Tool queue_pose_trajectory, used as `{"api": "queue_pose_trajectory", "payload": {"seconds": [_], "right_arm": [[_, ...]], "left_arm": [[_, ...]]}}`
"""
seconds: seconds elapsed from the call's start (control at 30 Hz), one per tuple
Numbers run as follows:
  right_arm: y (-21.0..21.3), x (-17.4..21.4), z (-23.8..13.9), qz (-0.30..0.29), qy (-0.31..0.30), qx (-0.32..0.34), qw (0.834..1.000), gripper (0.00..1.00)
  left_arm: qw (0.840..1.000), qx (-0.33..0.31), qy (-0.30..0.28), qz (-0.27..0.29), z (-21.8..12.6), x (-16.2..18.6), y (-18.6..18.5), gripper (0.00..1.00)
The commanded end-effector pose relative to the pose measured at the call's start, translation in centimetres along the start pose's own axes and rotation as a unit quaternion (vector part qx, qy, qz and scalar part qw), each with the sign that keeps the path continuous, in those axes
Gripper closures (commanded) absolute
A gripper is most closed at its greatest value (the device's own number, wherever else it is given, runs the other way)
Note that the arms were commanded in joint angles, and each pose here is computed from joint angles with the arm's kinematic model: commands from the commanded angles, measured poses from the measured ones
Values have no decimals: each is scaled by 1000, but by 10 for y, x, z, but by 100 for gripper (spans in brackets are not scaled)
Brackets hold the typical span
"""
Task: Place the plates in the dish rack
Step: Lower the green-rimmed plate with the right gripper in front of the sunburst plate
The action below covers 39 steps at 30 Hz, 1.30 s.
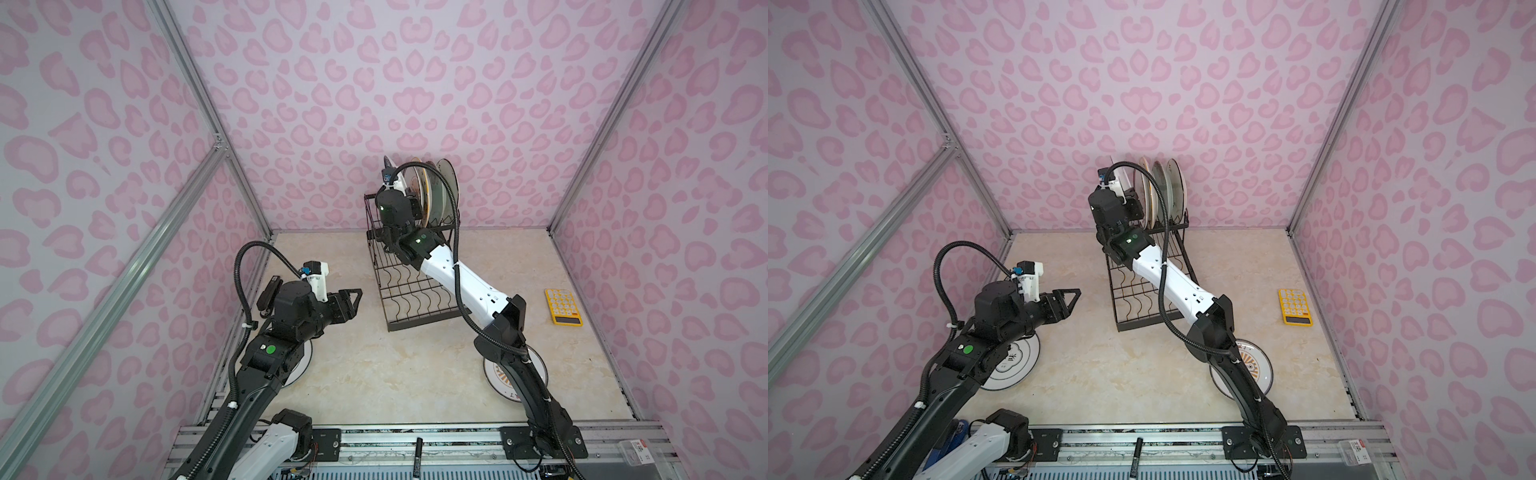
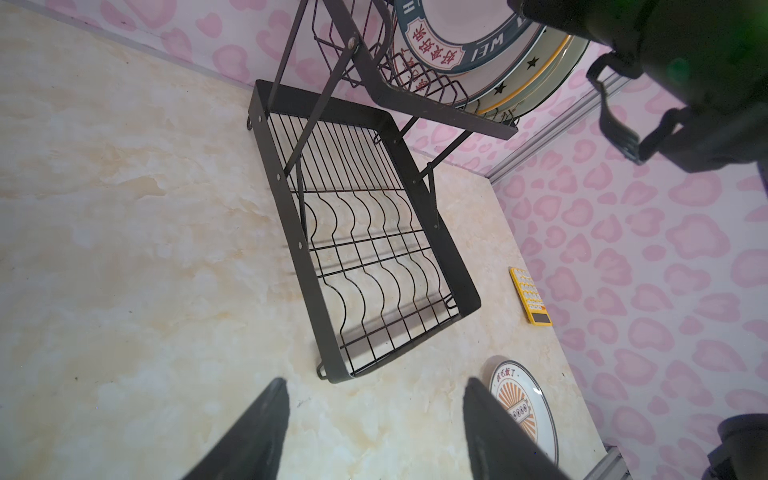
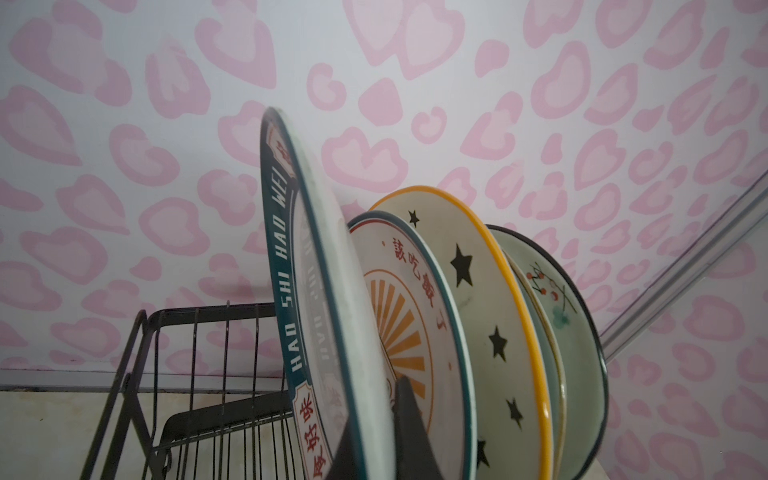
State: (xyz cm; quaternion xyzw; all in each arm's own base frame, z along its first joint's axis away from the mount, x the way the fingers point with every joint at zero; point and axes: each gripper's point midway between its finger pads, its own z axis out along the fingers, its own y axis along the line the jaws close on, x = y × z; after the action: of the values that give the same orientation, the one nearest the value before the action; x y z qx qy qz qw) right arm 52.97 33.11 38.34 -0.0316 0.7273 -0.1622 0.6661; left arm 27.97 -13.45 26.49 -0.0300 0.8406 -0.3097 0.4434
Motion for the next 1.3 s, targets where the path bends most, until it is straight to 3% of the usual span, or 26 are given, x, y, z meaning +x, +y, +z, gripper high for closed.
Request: {"api": "queue_pose_trajectory", "payload": {"seconds": [0.0, 1.27], "right_arm": [[-2, -2, 3, 17, -6, 7, 1000, 100], [8, 30, 5, 33, 31, 20, 999, 100]], "left_arm": [[1000, 7, -8, 7, -1, -5, -4, 32], [1000, 3, -7, 9, -4, -4, -3, 32]]}}
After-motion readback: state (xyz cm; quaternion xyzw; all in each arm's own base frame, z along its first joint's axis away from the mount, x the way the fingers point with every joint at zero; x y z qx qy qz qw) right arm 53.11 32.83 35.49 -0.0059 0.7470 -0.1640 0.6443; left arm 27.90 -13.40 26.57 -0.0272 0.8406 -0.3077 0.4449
